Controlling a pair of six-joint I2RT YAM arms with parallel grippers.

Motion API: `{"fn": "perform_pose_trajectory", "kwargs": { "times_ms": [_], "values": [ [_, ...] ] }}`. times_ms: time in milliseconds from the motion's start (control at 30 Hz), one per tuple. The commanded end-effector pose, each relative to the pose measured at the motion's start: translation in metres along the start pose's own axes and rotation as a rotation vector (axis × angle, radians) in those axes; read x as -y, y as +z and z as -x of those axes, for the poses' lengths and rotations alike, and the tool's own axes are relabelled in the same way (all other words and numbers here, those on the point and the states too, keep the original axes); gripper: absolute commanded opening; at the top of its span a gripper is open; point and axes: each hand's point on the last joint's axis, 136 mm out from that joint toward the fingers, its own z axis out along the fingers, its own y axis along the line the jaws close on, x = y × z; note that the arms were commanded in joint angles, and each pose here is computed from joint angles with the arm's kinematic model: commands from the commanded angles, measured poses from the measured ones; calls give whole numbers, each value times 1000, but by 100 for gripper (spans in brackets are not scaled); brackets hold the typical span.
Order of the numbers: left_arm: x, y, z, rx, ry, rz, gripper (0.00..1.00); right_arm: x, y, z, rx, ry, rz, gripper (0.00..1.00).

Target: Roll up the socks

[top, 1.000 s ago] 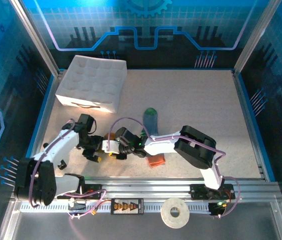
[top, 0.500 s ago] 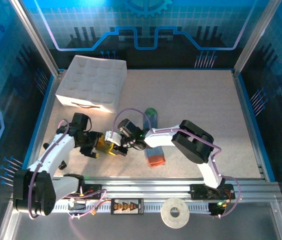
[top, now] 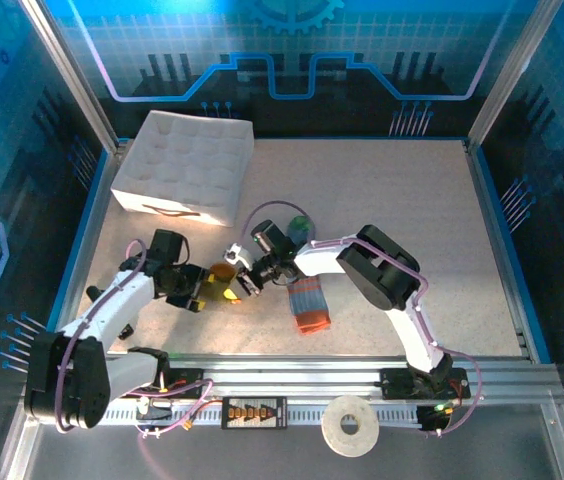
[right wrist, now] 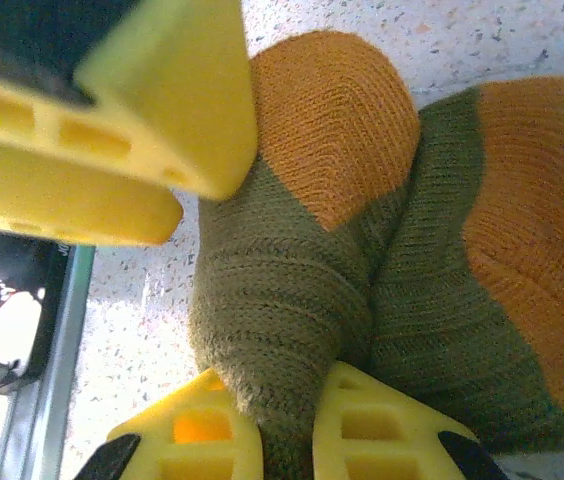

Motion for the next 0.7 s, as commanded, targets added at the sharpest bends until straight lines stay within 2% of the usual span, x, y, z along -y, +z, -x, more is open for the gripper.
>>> {"fn": "perform_pose_trajectory", "kwargs": {
  "times_ms": [0,233,300,367,533,667],
  "values": [
    [-10,8,-4,-15,6,43,55,48,4,-97,-232,357,-133,3],
    [-10,24,-3,-8,11,68,59,51,8,-97,-259,428,-117,5],
    [-23,30,1,2,1,135,55,52,8,-94,-259,430,-126,8],
    [-45,34,4,15,-27,234,47,52,7,-88,-256,410,-136,16],
    [-84,35,8,41,-81,403,34,28,-9,-45,-150,111,-191,42],
    [-88,29,10,57,-86,461,34,1,-26,-13,-27,-209,-273,51]
  ]
}}
